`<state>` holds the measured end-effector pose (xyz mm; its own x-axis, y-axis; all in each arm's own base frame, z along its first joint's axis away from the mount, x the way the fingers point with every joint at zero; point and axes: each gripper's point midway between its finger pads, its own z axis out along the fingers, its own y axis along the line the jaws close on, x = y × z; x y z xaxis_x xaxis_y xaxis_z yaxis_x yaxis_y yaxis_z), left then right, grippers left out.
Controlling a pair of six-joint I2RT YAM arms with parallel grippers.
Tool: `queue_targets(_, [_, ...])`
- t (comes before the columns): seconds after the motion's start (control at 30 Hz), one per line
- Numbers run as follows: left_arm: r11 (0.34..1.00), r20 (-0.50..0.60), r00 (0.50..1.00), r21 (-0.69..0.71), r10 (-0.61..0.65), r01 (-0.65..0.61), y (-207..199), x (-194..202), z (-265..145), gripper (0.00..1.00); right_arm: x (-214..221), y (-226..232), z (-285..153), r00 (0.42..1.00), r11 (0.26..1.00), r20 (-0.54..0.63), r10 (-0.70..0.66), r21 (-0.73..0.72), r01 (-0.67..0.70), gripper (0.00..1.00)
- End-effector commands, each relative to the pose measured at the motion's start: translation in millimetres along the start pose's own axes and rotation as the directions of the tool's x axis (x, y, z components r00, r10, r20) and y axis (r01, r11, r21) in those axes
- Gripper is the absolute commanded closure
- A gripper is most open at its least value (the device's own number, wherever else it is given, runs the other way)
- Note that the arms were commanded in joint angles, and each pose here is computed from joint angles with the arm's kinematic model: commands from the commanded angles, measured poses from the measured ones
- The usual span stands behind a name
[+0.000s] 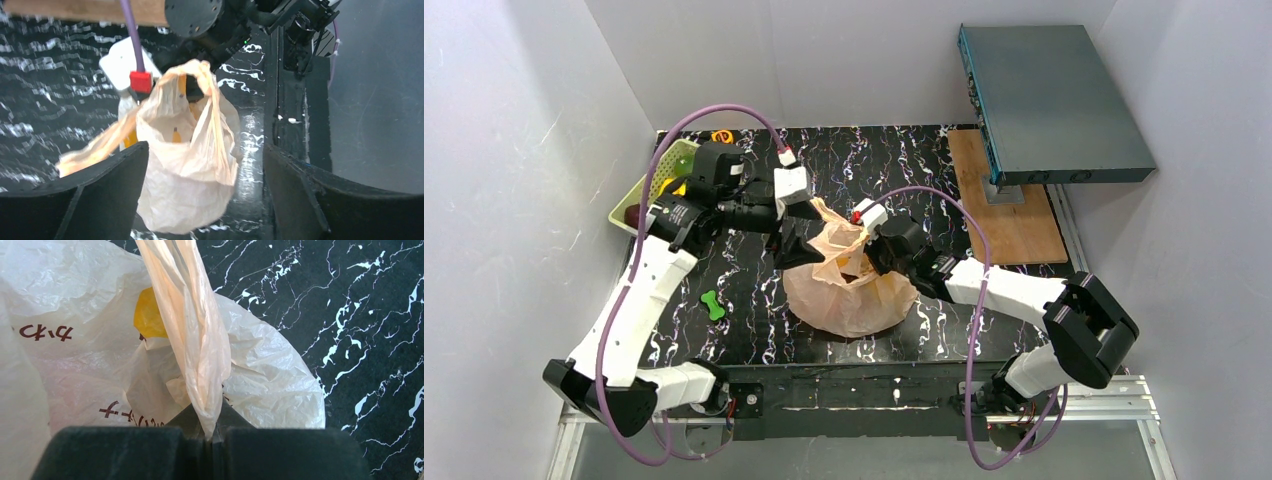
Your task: Place the fake fruits into the plastic bag and tie a complex knot
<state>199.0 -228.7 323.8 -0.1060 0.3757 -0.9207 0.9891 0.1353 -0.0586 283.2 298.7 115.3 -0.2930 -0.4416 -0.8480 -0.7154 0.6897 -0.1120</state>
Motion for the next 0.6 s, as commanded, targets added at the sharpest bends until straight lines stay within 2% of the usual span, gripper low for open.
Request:
queue_targets(0.0, [0.969, 0.085, 0.973, 0.104, 0.214, -0.222, -16, -33, 12, 0.27, -39, 4, -1, 0.995, 1.0, 0.101, -0.013, -0.018, 0.015, 0.99])
queue_targets(0.23, [0.946, 0.032, 0.958, 0.154, 0.283, -0.285, -23, -29, 42, 0.58, -42, 4, -2, 0.994, 0.999, 0.107, -0.028, -0.016, 0.03, 0.99])
queue_targets(0.33, [0.948, -0.003, 0.96, 0.155, 0.281, -0.277, -22, -23, 50, 0.58, -44, 4, -3, 0.993, 0.999, 0.113, -0.028, -0.016, 0.03, 0.99])
queue_targets(0.57, [0.95, -0.073, 0.948, 0.079, 0.309, -0.303, -12, -11, 63, 0.47, -47, 7, -4, 0.991, 0.999, 0.124, -0.042, -0.022, 0.045, 0.99])
